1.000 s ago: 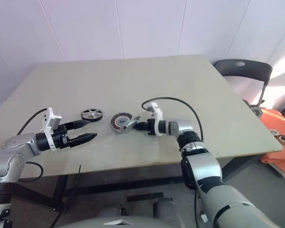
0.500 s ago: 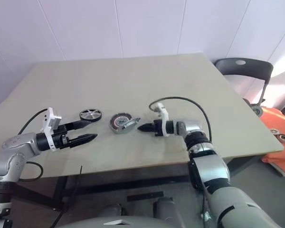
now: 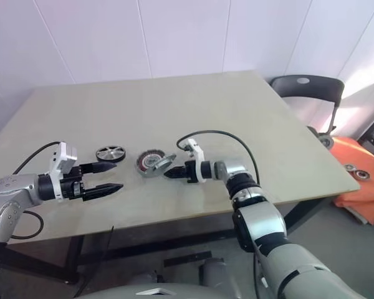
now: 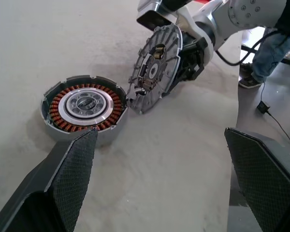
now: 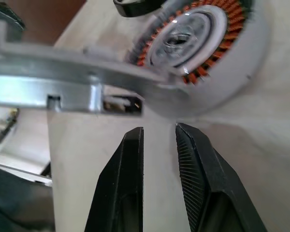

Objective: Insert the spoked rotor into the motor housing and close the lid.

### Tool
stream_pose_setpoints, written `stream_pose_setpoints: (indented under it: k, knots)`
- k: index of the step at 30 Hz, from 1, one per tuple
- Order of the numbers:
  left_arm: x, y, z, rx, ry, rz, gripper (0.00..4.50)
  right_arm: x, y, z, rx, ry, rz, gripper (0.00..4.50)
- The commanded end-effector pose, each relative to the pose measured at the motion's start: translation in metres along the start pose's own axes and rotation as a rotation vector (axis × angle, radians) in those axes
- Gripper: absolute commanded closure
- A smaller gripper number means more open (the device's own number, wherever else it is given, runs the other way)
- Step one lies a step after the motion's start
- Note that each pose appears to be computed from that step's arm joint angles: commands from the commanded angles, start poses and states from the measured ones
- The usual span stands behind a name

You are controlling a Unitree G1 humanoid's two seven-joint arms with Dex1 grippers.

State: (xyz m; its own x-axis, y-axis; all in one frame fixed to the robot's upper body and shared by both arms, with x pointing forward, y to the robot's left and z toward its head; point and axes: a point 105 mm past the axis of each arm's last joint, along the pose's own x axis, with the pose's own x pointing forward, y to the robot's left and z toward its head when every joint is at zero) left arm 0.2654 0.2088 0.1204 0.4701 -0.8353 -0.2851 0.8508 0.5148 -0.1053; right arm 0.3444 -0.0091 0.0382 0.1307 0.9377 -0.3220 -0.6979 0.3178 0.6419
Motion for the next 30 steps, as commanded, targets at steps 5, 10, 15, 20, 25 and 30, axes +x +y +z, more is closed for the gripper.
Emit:
stream_pose_setpoints:
  k: [5, 10, 15, 20, 25, 30]
  knots:
    - [-0.007, 0.003, 0.011, 0.026, -0.025, 0.026, 0.02, 0.022, 0.019, -0.025, 0.088, 0.098, 0.099, 3.41]
    - [-0.006, 0.006, 0.012, 0.024, -0.029, 0.028, 0.02, 0.029, 0.024, -0.022, 0.128, 0.085, 0.110, 3.41]
    - [-0.005, 0.008, 0.011, 0.021, -0.032, 0.035, 0.02, 0.039, 0.030, -0.030, 0.215, 0.100, 0.126, 3.41]
    - [-0.004, 0.008, 0.010, 0.017, -0.035, 0.041, 0.02, 0.049, 0.027, -0.027, 0.246, 0.054, 0.075, 3.41]
    - [-0.005, 0.008, 0.008, 0.013, -0.036, 0.047, 0.02, 0.052, 0.020, -0.026, 0.228, 0.034, 0.012, 3.41]
    - [-0.006, 0.009, 0.008, 0.011, -0.039, 0.053, 0.02, 0.046, 0.003, -0.016, 0.224, -0.043, -0.093, 3.41]
